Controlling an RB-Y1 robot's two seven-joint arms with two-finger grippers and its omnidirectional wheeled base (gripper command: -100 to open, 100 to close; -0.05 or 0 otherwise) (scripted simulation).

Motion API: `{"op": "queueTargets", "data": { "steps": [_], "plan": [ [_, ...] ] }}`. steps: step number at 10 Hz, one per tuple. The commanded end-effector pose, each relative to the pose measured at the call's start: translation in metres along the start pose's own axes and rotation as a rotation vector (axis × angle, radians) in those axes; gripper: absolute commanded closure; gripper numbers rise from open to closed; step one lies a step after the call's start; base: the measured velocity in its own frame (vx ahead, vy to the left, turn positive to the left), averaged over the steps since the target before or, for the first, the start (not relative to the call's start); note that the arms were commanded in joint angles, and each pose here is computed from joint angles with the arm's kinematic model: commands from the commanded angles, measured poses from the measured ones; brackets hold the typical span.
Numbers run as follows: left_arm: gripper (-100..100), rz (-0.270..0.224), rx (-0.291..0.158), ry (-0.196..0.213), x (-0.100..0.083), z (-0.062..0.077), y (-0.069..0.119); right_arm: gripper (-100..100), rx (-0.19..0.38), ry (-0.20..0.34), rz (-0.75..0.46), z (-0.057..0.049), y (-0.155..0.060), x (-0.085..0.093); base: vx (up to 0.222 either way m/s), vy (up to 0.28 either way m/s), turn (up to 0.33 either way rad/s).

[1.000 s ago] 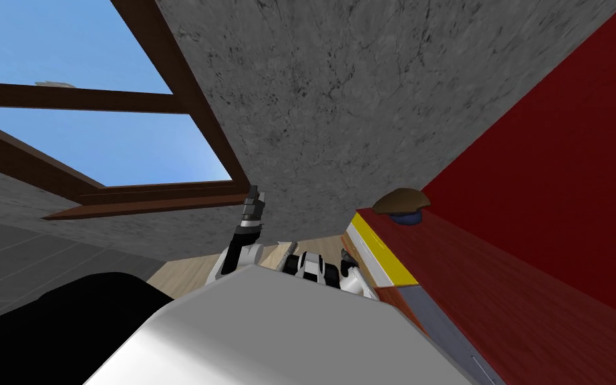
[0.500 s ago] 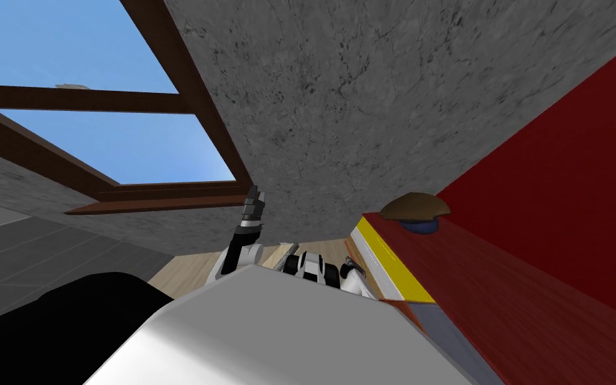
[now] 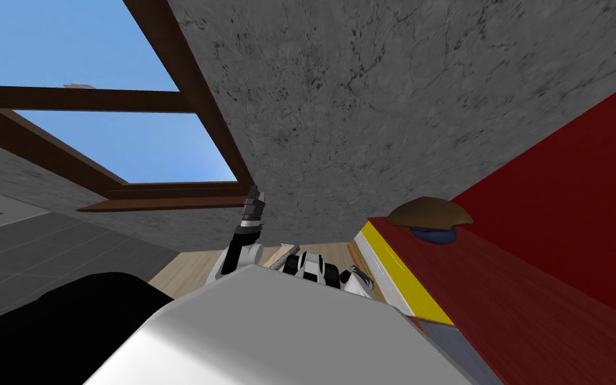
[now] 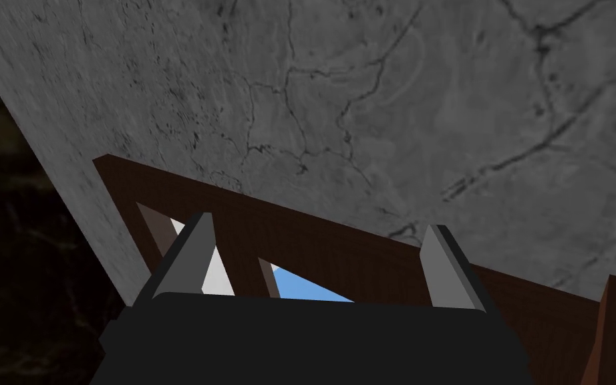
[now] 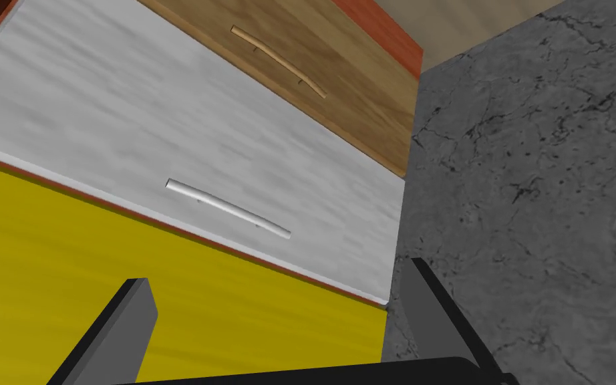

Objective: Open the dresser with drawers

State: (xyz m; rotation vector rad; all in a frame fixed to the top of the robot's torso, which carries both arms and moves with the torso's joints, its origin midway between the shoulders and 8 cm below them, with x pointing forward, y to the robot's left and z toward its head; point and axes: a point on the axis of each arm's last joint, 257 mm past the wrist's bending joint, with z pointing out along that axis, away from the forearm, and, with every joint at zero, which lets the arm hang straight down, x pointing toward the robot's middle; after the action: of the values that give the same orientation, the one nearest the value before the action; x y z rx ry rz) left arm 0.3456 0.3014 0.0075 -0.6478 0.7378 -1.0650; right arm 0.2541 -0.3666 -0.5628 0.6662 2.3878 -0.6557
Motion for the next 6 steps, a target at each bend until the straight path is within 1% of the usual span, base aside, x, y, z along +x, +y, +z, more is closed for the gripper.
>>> {"op": "queueTargets", "data": {
  "steps": [1, 2, 3, 4, 5, 6],
  "plan": [
    [0, 0.0, 0.0, 0.0, 0.0, 0.0, 0.0, -100, 0.11, -0.012, -0.095, 0.008, -0.035, 0.005, 0.072, 0.001, 0.109],
    [0, 0.0, 0.0, 0.0, 0.0, 0.0, 0.0, -100, 0.141, -0.001, -0.108, 0.009, -0.046, 0.011, 0.061, 0.003, 0.102],
    [0, 0.0, 0.0, 0.0, 0.0, 0.0, 0.0, -100, 0.193, -0.021, -0.16, 0.012, -0.062, 0.007, 0.067, 0.011, 0.108],
    [0, 0.0, 0.0, 0.0, 0.0, 0.0, 0.0, -100, 0.222, -0.01, -0.173, 0.012, -0.073, 0.013, 0.06, 0.005, 0.049],
    [0, 0.0, 0.0, 0.0, 0.0, 0.0, 0.0, -100, 0.282, -0.02, -0.236, 0.015, -0.094, 0.014, 0.073, 0.009, 0.097],
    [0, 0.0, 0.0, 0.0, 0.0, 0.0, 0.0, -100, 0.3, -0.02, -0.236, 0.014, -0.099, 0.013, 0.059, 0.01, 0.051]
  ]
}}
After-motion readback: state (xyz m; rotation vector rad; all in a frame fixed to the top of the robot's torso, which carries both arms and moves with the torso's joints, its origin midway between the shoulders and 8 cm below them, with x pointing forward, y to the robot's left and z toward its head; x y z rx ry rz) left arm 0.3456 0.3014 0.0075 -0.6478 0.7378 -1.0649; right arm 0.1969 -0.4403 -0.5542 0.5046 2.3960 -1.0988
